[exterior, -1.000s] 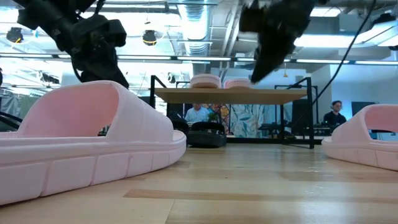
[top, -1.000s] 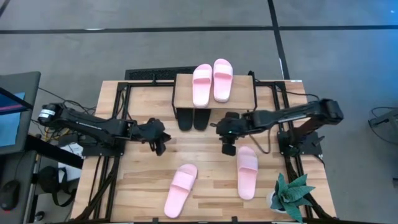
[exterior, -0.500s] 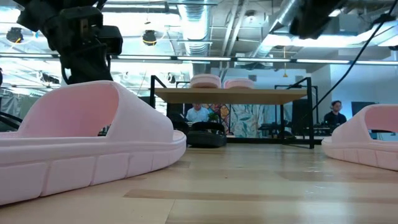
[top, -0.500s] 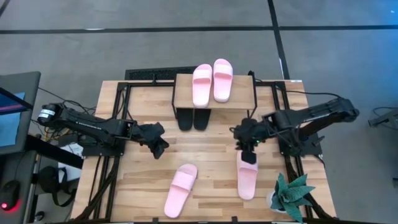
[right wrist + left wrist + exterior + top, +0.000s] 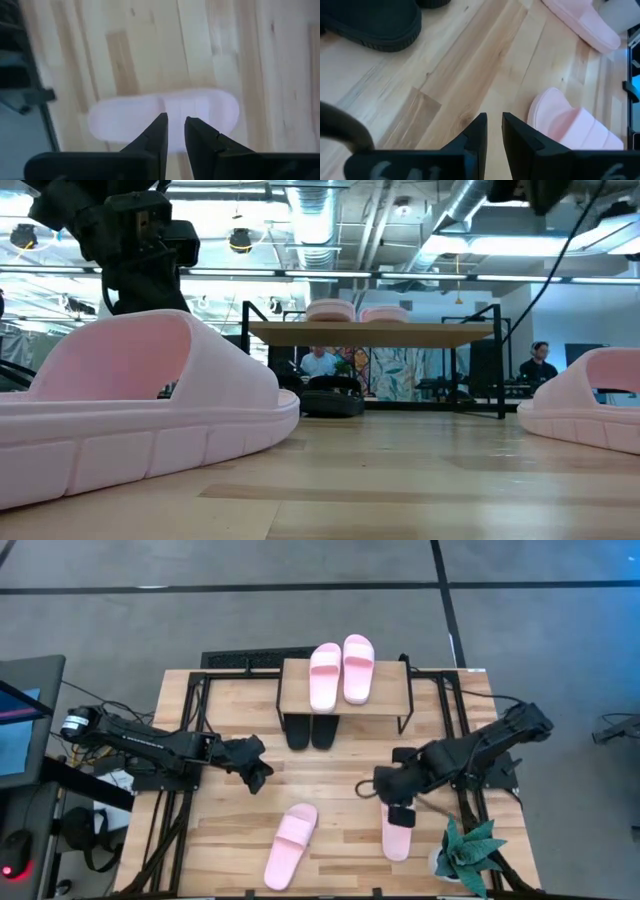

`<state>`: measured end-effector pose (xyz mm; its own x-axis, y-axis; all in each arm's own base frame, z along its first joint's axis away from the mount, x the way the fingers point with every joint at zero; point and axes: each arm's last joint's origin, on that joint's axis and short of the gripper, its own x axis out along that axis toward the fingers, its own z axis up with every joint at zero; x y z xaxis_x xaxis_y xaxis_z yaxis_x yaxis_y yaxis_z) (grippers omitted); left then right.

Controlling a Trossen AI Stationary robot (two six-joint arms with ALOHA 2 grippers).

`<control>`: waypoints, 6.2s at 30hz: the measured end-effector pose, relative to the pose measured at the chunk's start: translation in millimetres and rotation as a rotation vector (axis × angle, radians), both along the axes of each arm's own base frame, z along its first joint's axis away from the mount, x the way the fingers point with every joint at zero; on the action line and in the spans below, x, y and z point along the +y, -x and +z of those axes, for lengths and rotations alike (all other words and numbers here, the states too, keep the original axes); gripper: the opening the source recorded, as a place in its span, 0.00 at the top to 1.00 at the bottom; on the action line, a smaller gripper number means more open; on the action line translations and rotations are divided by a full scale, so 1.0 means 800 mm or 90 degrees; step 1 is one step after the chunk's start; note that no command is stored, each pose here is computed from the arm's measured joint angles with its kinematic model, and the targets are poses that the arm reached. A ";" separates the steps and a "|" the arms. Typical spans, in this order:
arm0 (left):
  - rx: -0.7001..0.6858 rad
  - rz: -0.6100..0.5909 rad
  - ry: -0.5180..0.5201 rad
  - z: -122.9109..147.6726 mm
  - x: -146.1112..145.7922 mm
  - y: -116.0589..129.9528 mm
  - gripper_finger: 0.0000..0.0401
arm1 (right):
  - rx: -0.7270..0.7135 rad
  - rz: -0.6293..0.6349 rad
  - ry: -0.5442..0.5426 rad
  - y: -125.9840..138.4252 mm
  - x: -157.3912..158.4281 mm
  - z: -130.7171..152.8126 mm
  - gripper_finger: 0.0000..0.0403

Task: Pick and place slides into the shelf
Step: Put the right pink slide under the shelf, then put the pink slide under the shelf

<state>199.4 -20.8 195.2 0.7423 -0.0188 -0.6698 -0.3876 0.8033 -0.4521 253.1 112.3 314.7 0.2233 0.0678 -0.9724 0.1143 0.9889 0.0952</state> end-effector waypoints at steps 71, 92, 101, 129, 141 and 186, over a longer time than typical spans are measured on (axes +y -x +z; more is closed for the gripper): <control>-0.040 -0.060 -0.061 0.005 -0.001 -0.006 0.88 | 0.227 -0.161 0.301 0.007 0.093 -0.187 0.89; -0.063 -0.036 -0.031 0.009 -0.001 -0.008 0.88 | 0.068 -0.229 0.372 0.016 0.033 -0.132 0.99; -0.063 -0.033 -0.026 0.009 -0.001 -0.008 0.88 | 0.113 -0.218 0.381 -0.001 -0.024 -0.149 1.00; -0.062 -0.008 0.005 0.008 -0.001 -0.008 0.88 | 0.177 -0.155 0.387 -0.005 -0.104 -0.198 0.91; -0.061 -0.021 0.002 0.008 -0.002 -0.008 0.88 | 0.177 -0.140 0.380 -0.005 -0.101 -0.198 0.69; -0.147 -0.281 0.126 0.031 -0.074 -0.020 0.88 | -0.286 -0.107 0.103 0.121 -0.007 -0.009 0.72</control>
<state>215.7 -79.7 219.8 0.7628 -0.4719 -0.4422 0.0952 0.7582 -0.6450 156.4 106.4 307.2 0.6171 -0.1491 -0.7726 0.2564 0.9664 0.0183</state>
